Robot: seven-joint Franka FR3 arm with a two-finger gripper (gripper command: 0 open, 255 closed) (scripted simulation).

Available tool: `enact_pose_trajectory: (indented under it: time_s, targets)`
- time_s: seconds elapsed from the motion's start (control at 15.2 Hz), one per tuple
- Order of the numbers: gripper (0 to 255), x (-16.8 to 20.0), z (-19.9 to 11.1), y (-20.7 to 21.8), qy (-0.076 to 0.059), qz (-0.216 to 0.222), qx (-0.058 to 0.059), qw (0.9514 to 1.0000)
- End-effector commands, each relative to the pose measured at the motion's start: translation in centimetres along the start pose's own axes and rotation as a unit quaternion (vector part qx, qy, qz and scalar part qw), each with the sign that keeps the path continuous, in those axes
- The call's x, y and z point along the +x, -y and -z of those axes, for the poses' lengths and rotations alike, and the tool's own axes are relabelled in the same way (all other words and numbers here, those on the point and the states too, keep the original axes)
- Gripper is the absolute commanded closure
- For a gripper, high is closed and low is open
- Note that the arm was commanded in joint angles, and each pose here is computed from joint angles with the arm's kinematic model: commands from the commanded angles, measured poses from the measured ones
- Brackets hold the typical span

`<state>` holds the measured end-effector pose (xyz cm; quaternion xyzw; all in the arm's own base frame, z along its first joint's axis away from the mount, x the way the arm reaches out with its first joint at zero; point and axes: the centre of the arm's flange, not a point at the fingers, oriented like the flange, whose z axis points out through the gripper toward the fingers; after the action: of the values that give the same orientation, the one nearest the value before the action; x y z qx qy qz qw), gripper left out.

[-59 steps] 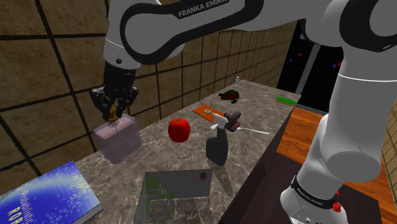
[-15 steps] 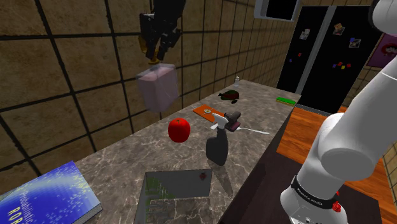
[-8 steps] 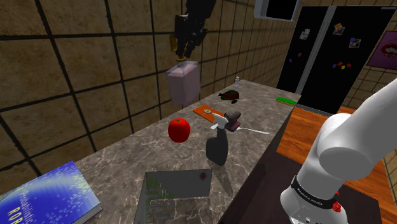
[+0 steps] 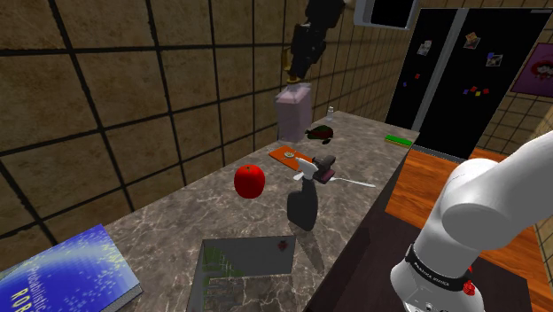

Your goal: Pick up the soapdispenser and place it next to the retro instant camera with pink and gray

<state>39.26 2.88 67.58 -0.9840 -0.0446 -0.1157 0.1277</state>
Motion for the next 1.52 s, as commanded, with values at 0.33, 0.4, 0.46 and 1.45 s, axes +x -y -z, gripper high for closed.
enact_pose_trajectory:
  time_s: [0.33,0.4,0.46,1.45]
  targets:
    - [255,-4.1,3.2,-7.4,0.0,0.001,0.0,1.0]
    - [255,-4.7,3.7,-8.5,0.0,0.001,0.0,1.0]
    - [255,-5.2,4.1,-9.6,0.0,0.001,0.0,1.0]
    - [255,-11.2,5.0,-20.2,0.0,0.001,0.0,1.0]
